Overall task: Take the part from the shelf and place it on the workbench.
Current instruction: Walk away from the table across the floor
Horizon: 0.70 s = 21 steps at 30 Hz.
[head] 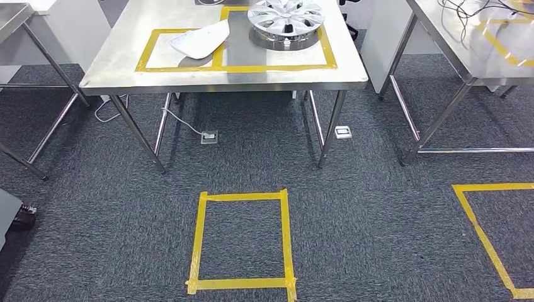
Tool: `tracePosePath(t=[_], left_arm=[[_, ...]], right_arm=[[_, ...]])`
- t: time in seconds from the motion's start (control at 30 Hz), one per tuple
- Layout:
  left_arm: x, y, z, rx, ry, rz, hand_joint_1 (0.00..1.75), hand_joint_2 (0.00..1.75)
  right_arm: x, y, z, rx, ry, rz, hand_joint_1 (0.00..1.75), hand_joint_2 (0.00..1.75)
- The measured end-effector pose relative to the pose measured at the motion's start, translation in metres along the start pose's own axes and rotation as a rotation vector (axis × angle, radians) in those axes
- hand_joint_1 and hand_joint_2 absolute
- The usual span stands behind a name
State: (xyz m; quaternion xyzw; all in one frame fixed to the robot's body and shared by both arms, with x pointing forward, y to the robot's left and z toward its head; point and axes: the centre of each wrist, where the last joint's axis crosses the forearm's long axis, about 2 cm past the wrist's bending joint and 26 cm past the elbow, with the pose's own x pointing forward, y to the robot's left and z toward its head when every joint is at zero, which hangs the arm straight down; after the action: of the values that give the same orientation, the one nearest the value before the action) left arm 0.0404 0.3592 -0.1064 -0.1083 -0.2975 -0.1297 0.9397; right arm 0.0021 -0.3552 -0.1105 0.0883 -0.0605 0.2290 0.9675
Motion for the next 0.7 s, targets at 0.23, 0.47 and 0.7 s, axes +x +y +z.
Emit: tracePosePath(t=[0.23, 0.47, 0.7], left_arm=[[-0.0002, -0.0014, -0.0002, -0.011, -0.022, 0.006, 0.0, 0.0], [0.0008, -0.0005, -0.0006, -0.01, -0.026, 0.005, 0.0, 0.0], [0.0014, -0.0013, -0.0013, -0.01, -0.03, 0.005, 0.0, 0.0]], right_arm=[[-0.0014, 0.0003, 0.0001, -0.012, 0.001, -0.003, 0.0, 0.0], [-0.0019, 0.0006, 0.0001, -0.015, 0.001, -0.003, 0.0, 0.0], [-0.0024, -0.0006, 0.0005, -0.019, 0.002, -0.002, 0.0, 0.0]])
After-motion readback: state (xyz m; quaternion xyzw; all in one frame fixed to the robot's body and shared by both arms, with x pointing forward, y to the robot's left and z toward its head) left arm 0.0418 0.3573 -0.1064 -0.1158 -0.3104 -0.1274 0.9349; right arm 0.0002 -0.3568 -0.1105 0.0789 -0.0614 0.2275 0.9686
